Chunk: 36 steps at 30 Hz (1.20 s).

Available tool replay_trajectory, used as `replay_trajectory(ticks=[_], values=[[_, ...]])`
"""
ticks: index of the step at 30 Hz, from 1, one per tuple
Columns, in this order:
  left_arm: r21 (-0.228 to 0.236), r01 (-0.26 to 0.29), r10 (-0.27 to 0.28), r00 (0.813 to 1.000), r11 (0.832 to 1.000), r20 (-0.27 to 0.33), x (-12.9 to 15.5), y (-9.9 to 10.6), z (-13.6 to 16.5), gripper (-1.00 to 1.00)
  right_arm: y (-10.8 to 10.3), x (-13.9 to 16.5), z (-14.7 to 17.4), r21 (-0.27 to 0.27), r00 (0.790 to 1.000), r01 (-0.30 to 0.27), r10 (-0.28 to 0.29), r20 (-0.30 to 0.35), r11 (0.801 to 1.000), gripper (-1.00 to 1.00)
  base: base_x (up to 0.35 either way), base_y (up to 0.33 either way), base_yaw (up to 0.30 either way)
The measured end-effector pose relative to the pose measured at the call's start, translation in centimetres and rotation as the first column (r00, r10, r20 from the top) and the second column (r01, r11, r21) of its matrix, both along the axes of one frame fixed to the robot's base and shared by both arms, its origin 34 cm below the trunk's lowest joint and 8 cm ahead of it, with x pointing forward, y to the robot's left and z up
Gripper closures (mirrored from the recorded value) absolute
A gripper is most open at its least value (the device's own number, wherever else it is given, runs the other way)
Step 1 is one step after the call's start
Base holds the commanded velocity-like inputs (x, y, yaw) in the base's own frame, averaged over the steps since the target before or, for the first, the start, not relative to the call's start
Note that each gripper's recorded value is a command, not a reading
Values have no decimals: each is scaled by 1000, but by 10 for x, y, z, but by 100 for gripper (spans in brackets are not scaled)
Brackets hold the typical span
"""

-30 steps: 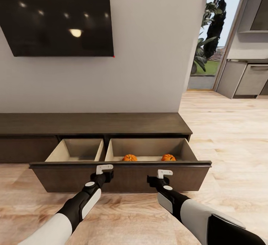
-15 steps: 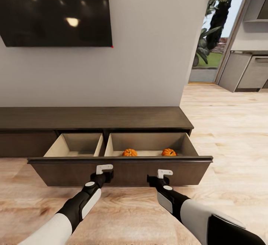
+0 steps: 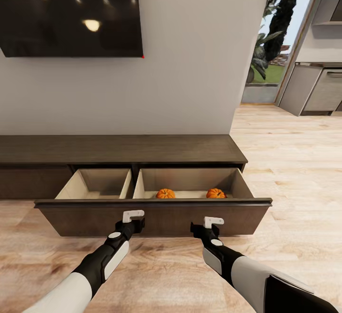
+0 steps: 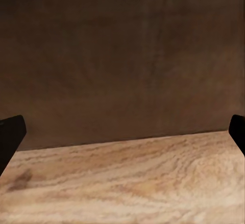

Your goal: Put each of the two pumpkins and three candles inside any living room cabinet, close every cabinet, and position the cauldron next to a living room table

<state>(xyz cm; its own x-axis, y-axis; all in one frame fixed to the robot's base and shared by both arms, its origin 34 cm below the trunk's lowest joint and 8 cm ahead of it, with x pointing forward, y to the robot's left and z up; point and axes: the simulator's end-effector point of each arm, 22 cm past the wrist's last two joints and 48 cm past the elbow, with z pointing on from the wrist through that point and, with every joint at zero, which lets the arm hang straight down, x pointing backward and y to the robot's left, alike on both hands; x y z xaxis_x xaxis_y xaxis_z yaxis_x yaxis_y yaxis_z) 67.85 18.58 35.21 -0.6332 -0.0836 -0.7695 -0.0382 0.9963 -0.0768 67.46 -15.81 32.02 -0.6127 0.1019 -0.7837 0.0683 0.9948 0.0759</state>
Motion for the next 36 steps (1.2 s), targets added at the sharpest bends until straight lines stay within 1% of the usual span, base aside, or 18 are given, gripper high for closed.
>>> replay_trajectory(ticks=[4, 9, 15, 20, 27, 36], values=[[0, 1, -1, 1000, 1000, 0, 0, 0, 0, -100, 0, 0, 0, -1, 1000, 0, 0, 1, 1000, -100, 66, 0, 0], [1, 2, -2, 1000, 1000, -2, 0, -1, 0, -100, 0, 0, 1, -1, 1000, -1, 1, 2, 1000, -100, 270, 0, 0], [0, 1, -1, 1000, 1000, -3, 0, -1, 0, -100, 0, 0, 0, -1, 1000, -1, 1, 2, 1000, -100, 124, 0, 0], [-7, -2, 2, 1000, 1000, -9, -2, -1, -2, -100, 0, 0, 0, -1, 1000, -1, 1, 2, 1000, -100, 245, 0, 0], [-4, -1, 1, 1000, 1000, -5, -1, -1, -1, -100, 0, 0, 0, -1, 1000, -1, 1, 1, 1000, -100, 63, 0, 0], [-4, -1, 1, 1000, 1000, -7, -2, -1, -1, -100, 0, 0, 0, -1, 1000, -1, 1, 1, 1000, -100, 307, 0, 0]])
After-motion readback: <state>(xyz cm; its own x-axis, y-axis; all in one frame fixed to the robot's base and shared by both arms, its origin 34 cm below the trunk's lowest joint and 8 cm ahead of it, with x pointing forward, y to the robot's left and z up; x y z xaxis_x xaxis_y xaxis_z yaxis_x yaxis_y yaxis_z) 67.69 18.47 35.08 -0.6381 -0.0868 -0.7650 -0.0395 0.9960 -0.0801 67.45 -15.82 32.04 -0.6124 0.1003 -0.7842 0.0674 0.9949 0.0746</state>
